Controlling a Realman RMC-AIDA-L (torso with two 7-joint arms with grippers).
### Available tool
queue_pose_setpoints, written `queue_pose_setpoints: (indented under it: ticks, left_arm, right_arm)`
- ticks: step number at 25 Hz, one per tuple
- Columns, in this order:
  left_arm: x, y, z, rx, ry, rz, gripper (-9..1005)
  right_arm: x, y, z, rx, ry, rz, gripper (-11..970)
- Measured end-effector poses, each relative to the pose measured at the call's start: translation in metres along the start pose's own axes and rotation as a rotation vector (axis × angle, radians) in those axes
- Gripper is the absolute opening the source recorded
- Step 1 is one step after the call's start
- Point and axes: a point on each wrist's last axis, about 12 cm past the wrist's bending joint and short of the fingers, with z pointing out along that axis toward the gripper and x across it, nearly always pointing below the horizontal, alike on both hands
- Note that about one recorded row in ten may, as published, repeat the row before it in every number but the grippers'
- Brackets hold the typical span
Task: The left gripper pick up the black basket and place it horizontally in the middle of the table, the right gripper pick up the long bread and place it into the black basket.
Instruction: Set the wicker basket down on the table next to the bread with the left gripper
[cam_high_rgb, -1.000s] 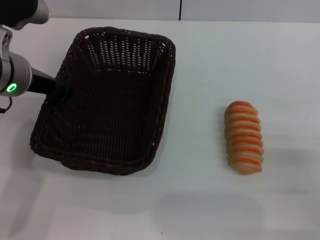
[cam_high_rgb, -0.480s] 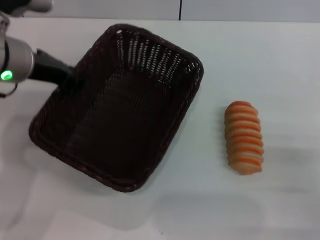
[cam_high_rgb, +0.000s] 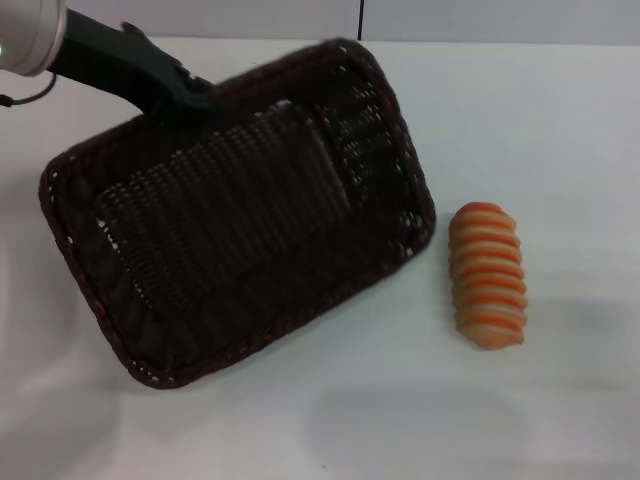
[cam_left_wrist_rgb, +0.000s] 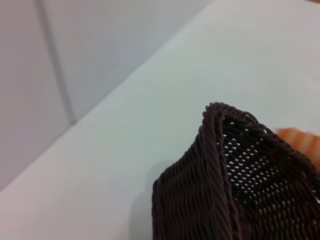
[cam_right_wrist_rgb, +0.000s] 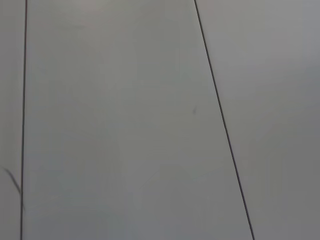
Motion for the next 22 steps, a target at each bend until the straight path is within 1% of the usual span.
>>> queue_pose_setpoints:
  ticks: [1, 2, 3, 5, 7, 8, 10, 12, 13, 15, 18, 19, 20, 22]
  left_arm:
    - [0.0, 0.0, 0.0, 0.0, 0.0, 0.0, 207]
    - [-0.009, -0.002, 0.006, 0.096, 0.029, 0.061, 206]
    - [-0.009, -0.002, 0.006, 0.096, 0.029, 0.061, 205]
    - [-0.014, -0.004, 0.01, 0.162, 0.049, 0.103, 204]
    - [-0.014, -0.004, 0.01, 0.162, 0.049, 0.103, 202]
    - [-0.021, -0.006, 0.014, 0.213, 0.06, 0.148, 201]
    - [-0.027, -0.006, 0.017, 0.246, 0.075, 0.191, 199]
    - [-0.027, -0.006, 0.017, 0.246, 0.075, 0.191, 199]
    - [-0.03, -0.005, 0.02, 0.267, 0.088, 0.213, 199]
    - [-0.032, -0.005, 0.023, 0.279, 0.103, 0.223, 200]
    - [-0.032, -0.005, 0.023, 0.279, 0.103, 0.223, 200]
    - [-0.032, -0.005, 0.027, 0.291, 0.119, 0.233, 200]
    - [-0.029, -0.003, 0.041, 0.28, 0.197, 0.241, 201]
    - [-0.029, -0.003, 0.044, 0.273, 0.213, 0.247, 201]
  right_arm:
    - [0.0, 0.0, 0.0, 0.0, 0.0, 0.003, 786]
    - [0.0, 0.0, 0.0, 0.0, 0.0, 0.006, 786]
    - [0.0, 0.0, 0.0, 0.0, 0.0, 0.006, 786]
    - [0.0, 0.001, -0.001, -0.004, 0.001, 0.012, 785]
    - [0.0, 0.002, -0.001, -0.01, 0.002, 0.015, 785]
    - [0.0, 0.002, 0.0, -0.011, 0.002, 0.016, 784]
    - [0.0, 0.002, 0.0, -0.012, 0.002, 0.017, 784]
    - [0.0, 0.002, 0.0, -0.012, 0.002, 0.017, 783]
    - [0.0, 0.002, 0.0, -0.013, 0.003, 0.017, 783]
    - [0.0, 0.002, 0.0, -0.014, 0.003, 0.017, 782]
    - [0.001, 0.002, 0.0, -0.015, 0.004, 0.018, 781]
    - [0.001, 0.003, 0.0, -0.017, 0.006, 0.018, 781]
    - [0.001, 0.003, 0.0, -0.017, 0.006, 0.018, 781]
    - [0.001, 0.003, 0.001, -0.022, 0.007, 0.019, 780]
